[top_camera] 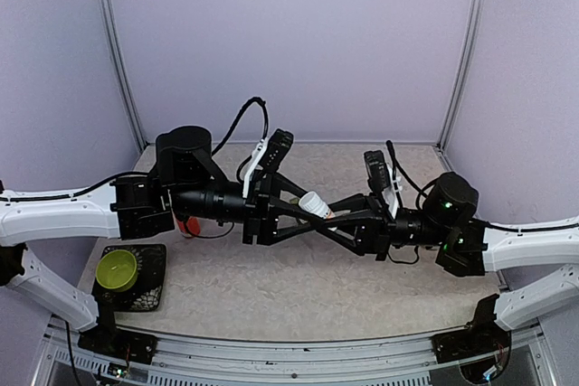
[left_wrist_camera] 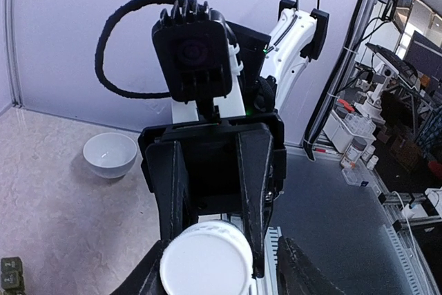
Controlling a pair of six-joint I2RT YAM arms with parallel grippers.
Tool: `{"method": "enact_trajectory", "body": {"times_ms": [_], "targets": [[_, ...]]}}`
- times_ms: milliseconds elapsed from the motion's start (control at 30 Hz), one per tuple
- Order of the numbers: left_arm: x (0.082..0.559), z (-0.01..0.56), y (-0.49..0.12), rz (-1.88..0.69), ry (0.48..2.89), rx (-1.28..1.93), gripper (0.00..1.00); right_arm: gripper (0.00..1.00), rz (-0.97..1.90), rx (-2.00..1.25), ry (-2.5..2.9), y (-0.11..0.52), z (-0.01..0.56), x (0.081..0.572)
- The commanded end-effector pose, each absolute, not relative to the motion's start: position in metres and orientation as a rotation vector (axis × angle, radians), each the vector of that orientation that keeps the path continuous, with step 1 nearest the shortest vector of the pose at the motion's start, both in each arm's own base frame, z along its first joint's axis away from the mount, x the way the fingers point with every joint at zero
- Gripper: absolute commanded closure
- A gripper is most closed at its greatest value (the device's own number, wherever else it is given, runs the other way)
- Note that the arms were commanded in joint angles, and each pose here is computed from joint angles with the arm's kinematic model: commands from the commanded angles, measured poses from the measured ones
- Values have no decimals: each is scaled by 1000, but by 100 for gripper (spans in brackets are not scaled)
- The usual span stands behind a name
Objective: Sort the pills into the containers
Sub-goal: Close the lid of the pill bottle, then screw the lid of the pill bottle onto the pill bottle.
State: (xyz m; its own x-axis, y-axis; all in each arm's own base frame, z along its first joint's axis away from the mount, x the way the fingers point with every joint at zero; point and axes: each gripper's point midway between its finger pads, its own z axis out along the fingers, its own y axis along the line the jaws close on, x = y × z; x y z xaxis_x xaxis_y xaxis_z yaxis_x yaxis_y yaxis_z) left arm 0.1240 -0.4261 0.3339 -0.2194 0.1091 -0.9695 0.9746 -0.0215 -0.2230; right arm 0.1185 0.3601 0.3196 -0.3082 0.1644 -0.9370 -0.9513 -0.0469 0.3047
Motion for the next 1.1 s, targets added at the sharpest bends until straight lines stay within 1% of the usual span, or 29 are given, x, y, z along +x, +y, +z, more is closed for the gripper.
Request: {"method": "enact_trajectory", "body": {"times_ms": [0, 67, 100, 200, 233, 267, 433, 567, 867, 1067], "targets": [[114, 328, -428, -1347, 1439, 1261, 46, 100, 1544, -911, 1202, 358, 347, 116], [116, 329, -427, -1342, 1438, 1252, 40, 100, 1537, -916, 1195, 358, 349, 115], [116, 331, -426, -1340, 1434, 1248, 35, 100, 1533, -920, 1194, 358, 349, 115], [118, 336, -423, -1327, 1431, 1223, 17, 100, 1515, -928, 1191, 358, 347, 116], [121, 336, -422, -1321, 1438, 1206, 8, 100, 1512, -928, 1193, 358, 346, 116], [123, 338, -421, -1315, 1447, 1187, 2, 100, 1489, -936, 1179, 357, 345, 116], [145, 343, -414, -1298, 1527, 1046, 1, 100, 1360, -911, 1182, 354, 340, 130], [146, 354, -410, -1345, 1519, 986, 1, 100, 1282, -868, 1180, 349, 341, 140], [158, 375, -407, -1429, 1491, 799, 1, 100, 1242, -833, 1194, 358, 340, 154], [165, 371, -412, -1431, 1506, 755, 1, 100, 1226, -798, 1194, 358, 341, 161]]}}
